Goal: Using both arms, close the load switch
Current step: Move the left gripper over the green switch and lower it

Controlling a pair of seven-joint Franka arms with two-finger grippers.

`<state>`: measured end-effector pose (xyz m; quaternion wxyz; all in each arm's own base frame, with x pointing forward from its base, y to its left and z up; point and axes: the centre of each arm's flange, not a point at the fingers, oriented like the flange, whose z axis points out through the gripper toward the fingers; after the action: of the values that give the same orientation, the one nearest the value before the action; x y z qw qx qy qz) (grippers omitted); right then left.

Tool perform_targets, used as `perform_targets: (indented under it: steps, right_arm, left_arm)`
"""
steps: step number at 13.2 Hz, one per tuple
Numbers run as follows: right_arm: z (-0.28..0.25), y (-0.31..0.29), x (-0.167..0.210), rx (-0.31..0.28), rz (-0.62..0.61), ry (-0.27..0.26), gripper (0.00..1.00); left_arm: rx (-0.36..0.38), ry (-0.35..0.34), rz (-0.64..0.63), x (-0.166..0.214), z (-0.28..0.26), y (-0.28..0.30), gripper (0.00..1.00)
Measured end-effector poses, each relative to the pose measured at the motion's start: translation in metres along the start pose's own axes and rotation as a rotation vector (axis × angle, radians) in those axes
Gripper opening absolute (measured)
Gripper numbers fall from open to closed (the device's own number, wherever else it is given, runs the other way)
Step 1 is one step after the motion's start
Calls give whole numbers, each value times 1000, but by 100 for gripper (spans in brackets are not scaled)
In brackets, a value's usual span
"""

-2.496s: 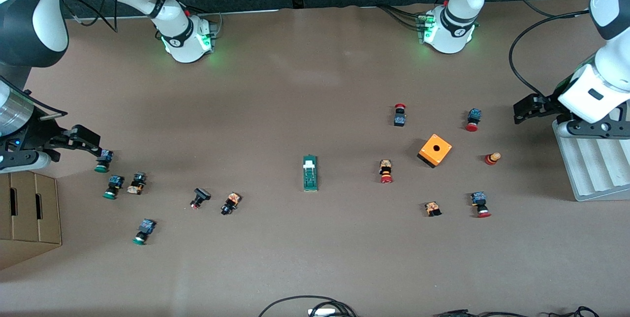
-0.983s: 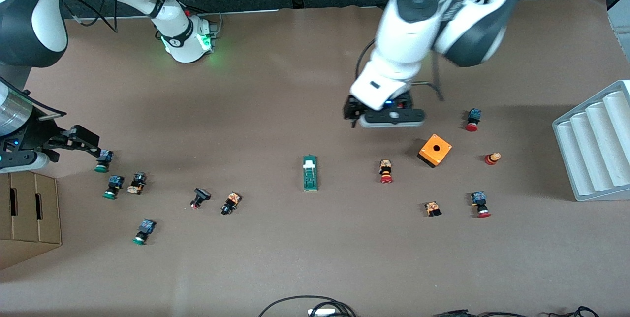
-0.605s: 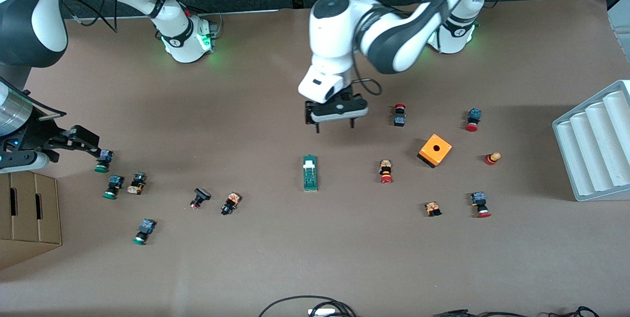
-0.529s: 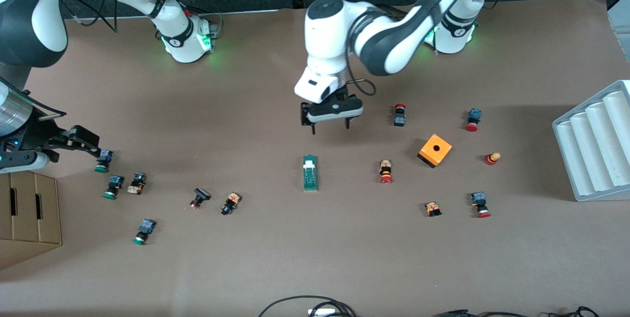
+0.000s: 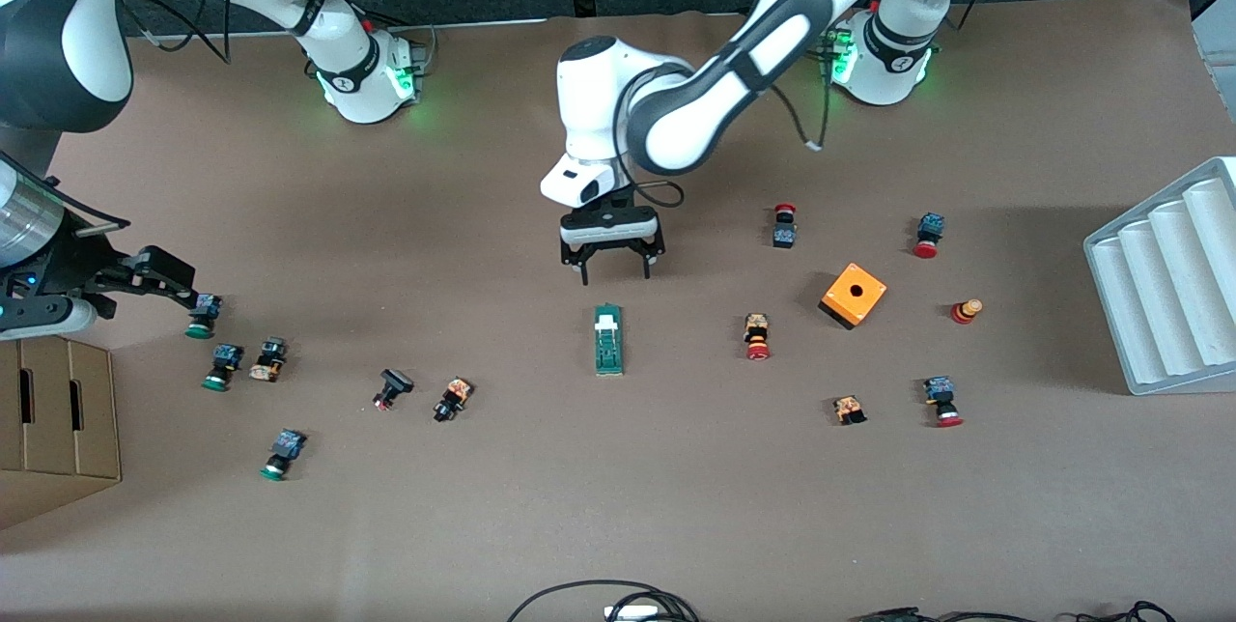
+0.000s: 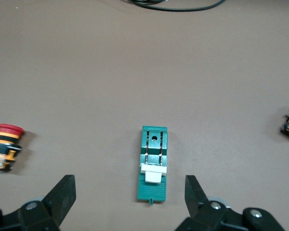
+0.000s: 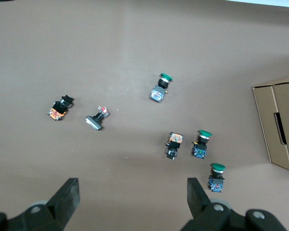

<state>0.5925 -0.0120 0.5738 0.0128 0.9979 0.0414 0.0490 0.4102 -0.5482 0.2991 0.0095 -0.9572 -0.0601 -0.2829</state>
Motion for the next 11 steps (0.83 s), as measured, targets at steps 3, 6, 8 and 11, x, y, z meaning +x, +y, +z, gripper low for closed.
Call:
perform_targets:
  steps: [3, 6, 8, 11]
  right_arm:
    - [0, 0, 0, 0, 0, 0, 100]
    - [0, 0, 0, 0, 0, 0, 100]
    - [0, 0, 0, 0, 1, 0, 100]
    - [0, 1, 0, 0, 3, 0, 100]
  left_arm:
    - [-30, 63, -21, -45, 13, 16, 100]
    - [-39, 149, 52, -79, 33, 21, 100]
    - [-23, 199, 52, -97, 47, 20, 100]
    - [-27, 315, -3, -132, 70, 20, 100]
